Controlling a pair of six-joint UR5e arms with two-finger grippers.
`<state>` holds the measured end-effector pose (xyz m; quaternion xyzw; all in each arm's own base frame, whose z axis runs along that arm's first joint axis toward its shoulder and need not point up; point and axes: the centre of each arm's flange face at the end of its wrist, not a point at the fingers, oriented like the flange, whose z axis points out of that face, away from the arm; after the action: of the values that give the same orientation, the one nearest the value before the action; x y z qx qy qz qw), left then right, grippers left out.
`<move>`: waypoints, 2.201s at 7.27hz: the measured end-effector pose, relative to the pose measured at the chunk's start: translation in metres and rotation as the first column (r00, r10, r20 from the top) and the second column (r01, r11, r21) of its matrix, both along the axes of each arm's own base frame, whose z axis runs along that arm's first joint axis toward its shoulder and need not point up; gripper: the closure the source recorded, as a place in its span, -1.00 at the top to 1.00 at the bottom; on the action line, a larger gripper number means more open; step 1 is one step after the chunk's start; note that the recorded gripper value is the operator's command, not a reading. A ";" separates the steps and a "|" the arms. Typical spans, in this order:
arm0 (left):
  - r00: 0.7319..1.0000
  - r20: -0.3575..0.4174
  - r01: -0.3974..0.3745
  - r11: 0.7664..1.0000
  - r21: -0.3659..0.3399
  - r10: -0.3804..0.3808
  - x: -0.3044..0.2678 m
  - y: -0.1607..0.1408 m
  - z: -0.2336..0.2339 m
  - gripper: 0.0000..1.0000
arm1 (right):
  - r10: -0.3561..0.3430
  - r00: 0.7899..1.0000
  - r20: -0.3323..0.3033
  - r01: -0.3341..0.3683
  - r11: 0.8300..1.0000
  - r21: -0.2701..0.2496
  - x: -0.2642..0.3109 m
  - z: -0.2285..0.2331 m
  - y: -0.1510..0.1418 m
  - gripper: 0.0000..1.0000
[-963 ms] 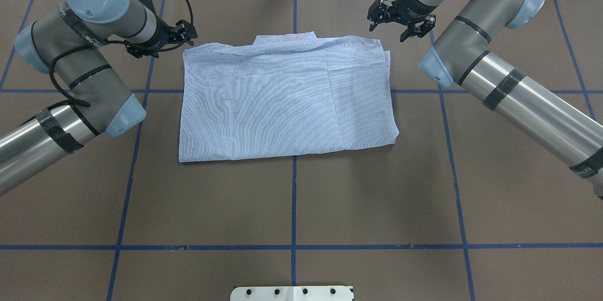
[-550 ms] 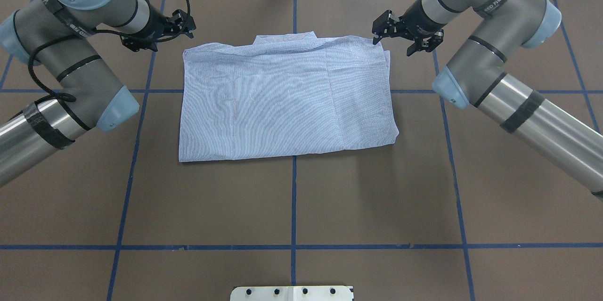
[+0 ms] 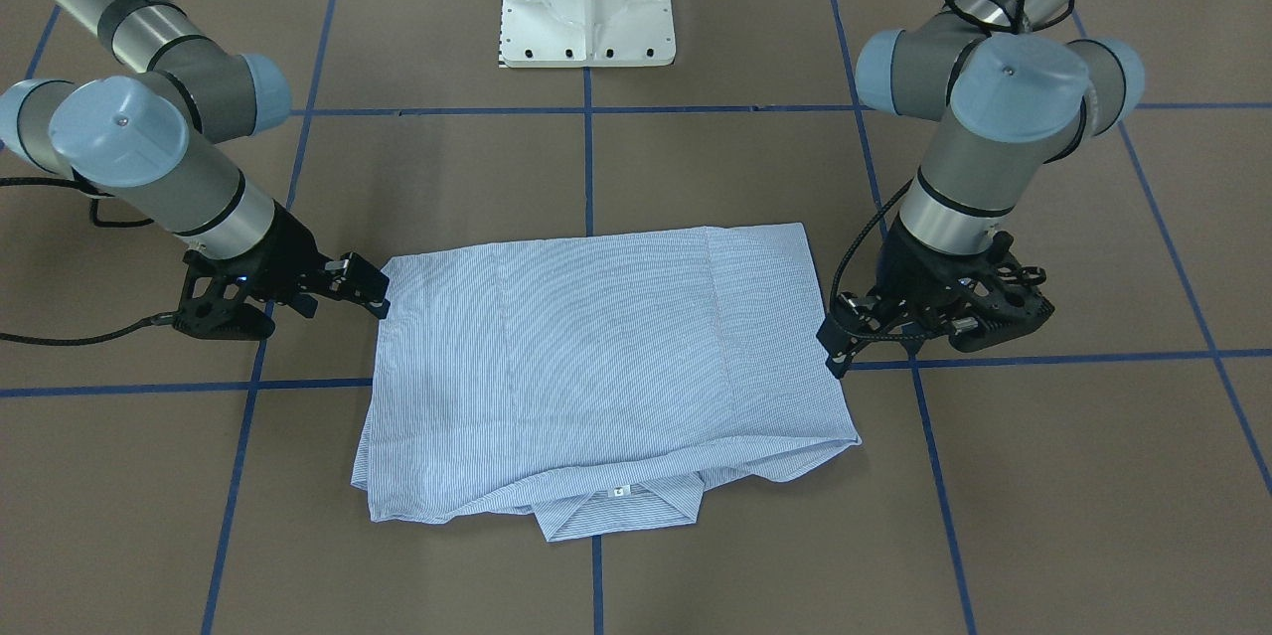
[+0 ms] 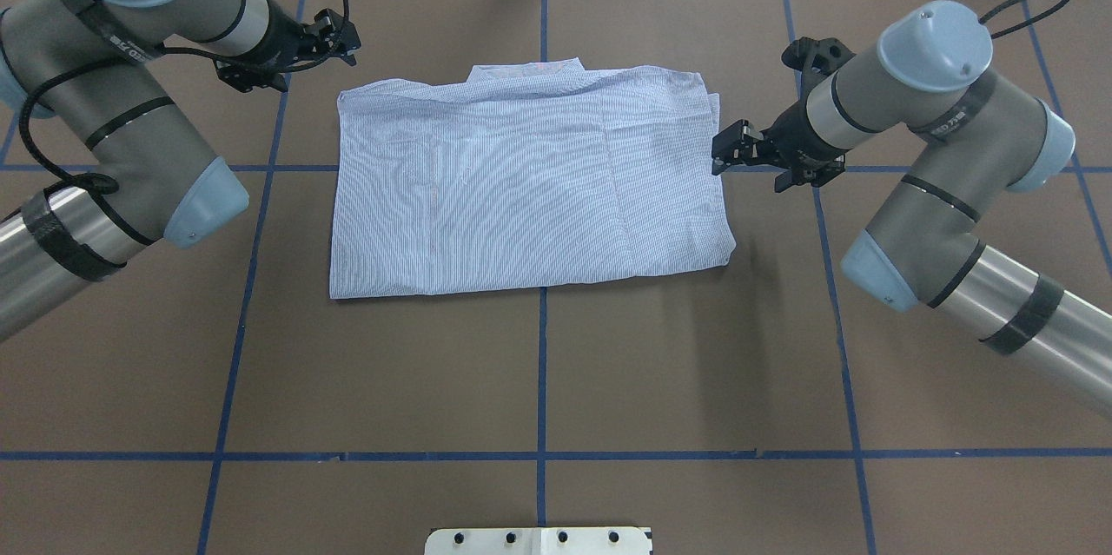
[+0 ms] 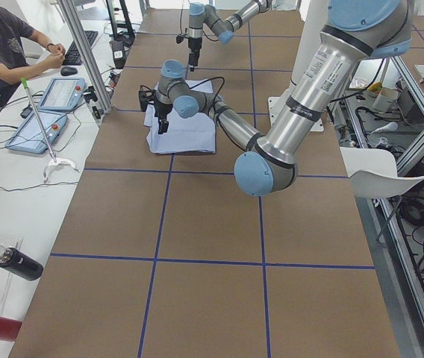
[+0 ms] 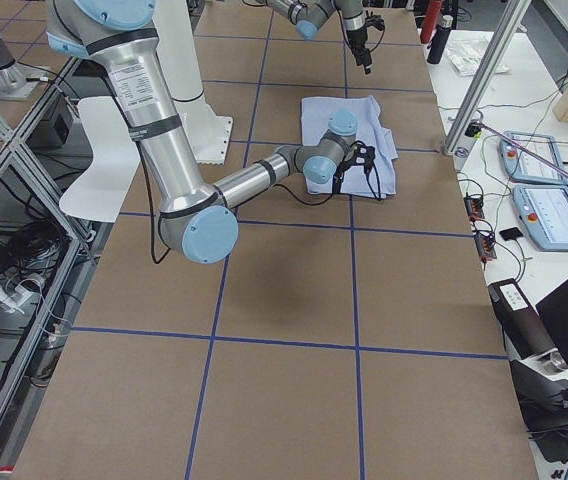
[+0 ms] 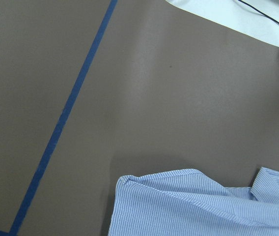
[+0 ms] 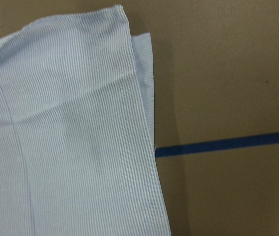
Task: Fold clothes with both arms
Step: 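Lower the right gripper to the folded shirt's near corner and grasp it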
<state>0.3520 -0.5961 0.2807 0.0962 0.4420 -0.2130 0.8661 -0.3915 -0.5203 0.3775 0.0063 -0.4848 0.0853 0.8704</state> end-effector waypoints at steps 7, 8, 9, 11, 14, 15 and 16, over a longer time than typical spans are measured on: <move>1.000 0.002 0.000 1.000 -0.005 0.000 -0.006 0.008 -0.014 0.98 | -0.056 0.997 -0.044 0.057 0.998 0.024 -0.049 0.014 0.048 -0.24; 1.000 0.001 0.000 1.000 -0.004 0.000 -0.006 0.008 -0.014 0.98 | -0.060 0.997 -0.046 0.061 0.998 0.023 -0.051 0.015 0.049 -0.99; 1.000 0.000 0.001 1.000 -0.003 -0.001 -0.007 0.009 -0.015 0.98 | -0.067 0.997 -0.047 0.068 0.997 0.022 -0.055 0.016 0.053 -1.00; 1.000 0.000 0.003 1.000 0.000 -0.003 -0.008 0.009 -0.016 0.98 | -0.083 0.995 -0.046 0.084 0.996 0.020 -0.061 0.015 0.058 -1.00; 1.000 -0.001 0.002 1.000 0.000 -0.002 -0.012 0.016 -0.027 0.98 | -0.099 0.995 0.020 0.099 0.995 -0.010 -0.020 0.003 0.039 -1.00; 1.000 0.001 0.002 1.000 -0.002 -0.002 -0.015 0.020 -0.034 0.98 | -0.115 0.992 0.050 0.116 0.993 -0.024 0.004 0.004 0.045 -1.00; 1.000 0.001 0.002 1.000 -0.003 -0.002 -0.017 0.023 -0.038 0.98 | -0.126 0.990 0.064 0.129 0.991 -0.035 0.029 0.011 0.064 -1.00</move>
<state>0.3346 -0.5736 0.2430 0.0954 0.4412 -0.2146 0.8661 -0.3620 -0.4563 0.3888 -0.0443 -0.5090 0.0390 0.8588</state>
